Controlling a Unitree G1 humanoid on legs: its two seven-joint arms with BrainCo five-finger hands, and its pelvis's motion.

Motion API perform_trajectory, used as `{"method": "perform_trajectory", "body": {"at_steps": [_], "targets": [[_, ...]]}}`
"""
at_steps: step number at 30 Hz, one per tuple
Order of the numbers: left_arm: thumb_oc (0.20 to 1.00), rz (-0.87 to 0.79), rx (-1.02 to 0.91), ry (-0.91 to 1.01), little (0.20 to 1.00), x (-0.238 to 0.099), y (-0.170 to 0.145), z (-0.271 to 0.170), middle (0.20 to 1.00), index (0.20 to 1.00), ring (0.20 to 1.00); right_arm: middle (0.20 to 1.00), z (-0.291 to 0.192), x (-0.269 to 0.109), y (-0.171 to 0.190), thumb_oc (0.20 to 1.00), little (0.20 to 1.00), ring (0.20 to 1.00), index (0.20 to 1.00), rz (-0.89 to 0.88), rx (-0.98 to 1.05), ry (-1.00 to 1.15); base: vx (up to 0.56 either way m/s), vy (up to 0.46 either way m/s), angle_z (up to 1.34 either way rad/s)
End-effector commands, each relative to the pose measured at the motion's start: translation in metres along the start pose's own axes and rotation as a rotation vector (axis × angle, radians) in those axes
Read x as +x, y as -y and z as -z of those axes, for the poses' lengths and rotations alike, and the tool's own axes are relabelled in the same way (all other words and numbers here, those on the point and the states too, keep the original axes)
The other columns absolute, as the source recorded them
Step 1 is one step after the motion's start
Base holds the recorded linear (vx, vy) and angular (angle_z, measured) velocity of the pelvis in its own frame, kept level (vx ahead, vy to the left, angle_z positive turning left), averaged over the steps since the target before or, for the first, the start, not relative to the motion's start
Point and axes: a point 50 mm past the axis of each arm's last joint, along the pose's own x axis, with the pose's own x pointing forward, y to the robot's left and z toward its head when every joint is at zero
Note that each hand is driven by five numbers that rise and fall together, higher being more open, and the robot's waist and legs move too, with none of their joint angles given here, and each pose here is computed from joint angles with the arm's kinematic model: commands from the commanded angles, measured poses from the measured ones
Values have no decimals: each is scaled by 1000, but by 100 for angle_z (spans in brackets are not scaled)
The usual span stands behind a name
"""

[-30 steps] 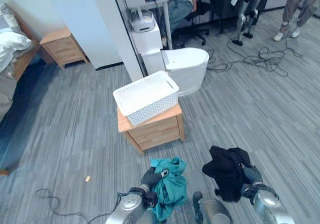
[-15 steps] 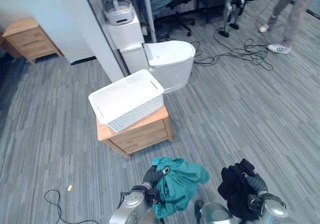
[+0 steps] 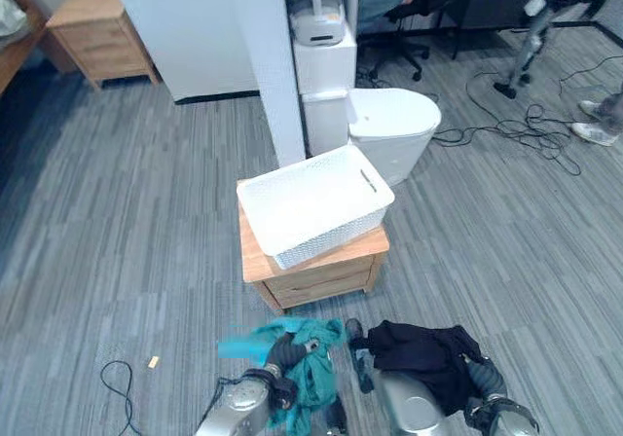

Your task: Tidy up the quilt and then pick up the clothes from the bed and put them into the laundry hamper.

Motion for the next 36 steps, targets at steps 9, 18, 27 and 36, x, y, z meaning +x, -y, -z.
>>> {"method": "perform_trajectory", "body": {"at_steps": [9,18,27,36], "targets": [[200,-162,-154,283,200,-12,-8,-42,200,200,200,200,-60,15,-9,200,200,200,200,-58,-84,257,164,56,3],[200,-229,-121,307,200,-21,-23,-57,200,200,200,200,-90,17,5,200,200,200,200,96,-39,382,99,128,-13],[200,-169,-116,268,200,-22,-13,-48,200,200,200,200,-162,-9,2,200,200,200,200,65,-91,722,17,67,5],[200,-126,-101,258,200,-10,-9,-50,200,200,200,200,-268,-39,-28,200,200,200,200,-77,-307,1039,-31,57,-6]]}}
